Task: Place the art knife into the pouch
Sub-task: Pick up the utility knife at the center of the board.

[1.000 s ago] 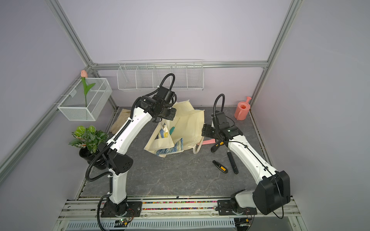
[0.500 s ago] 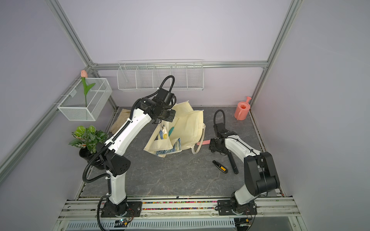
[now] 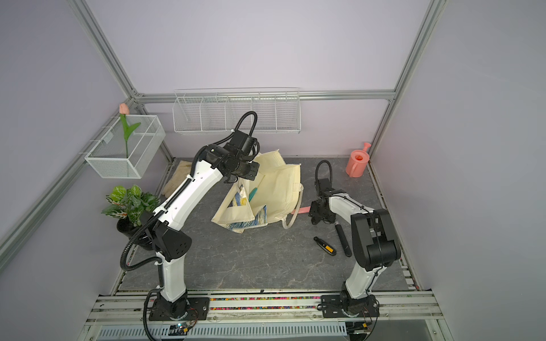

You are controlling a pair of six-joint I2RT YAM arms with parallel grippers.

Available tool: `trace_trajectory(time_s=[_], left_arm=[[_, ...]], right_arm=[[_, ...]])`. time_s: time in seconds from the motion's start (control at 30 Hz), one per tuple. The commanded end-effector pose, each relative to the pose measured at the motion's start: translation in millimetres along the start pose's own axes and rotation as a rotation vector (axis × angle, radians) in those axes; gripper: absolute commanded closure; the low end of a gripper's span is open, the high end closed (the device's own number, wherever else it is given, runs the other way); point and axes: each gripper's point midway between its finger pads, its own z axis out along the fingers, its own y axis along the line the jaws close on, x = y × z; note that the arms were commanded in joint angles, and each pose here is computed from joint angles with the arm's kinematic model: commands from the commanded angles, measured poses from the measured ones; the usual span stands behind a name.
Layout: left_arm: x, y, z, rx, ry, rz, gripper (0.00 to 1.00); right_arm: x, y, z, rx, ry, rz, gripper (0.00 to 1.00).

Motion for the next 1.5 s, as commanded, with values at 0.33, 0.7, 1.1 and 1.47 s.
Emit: trace_trajectory(time_s=[0.33, 0.7, 1.1, 1.47], left_arm=[[-5, 0, -17, 0.023, -0.034, -0.001, 1.0], [1, 0, -14, 0.021, -0.018, -0.002, 1.0], [-1, -3, -11, 0.031, -0.022, -0.016, 1.0], [-1, -8, -14, 0.037, -0.024, -0.013, 1.0]], right_arm=[[11, -3, 17, 0.001, 0.05, 0.002, 0.58], [5, -13, -38, 0.003, -0.061, -0.01, 0.66], [-7, 38, -181, -0.292, -0.311, -0.095, 0.66], [-1, 153, -219, -0.576, -0.296, -0.269, 0.65]])
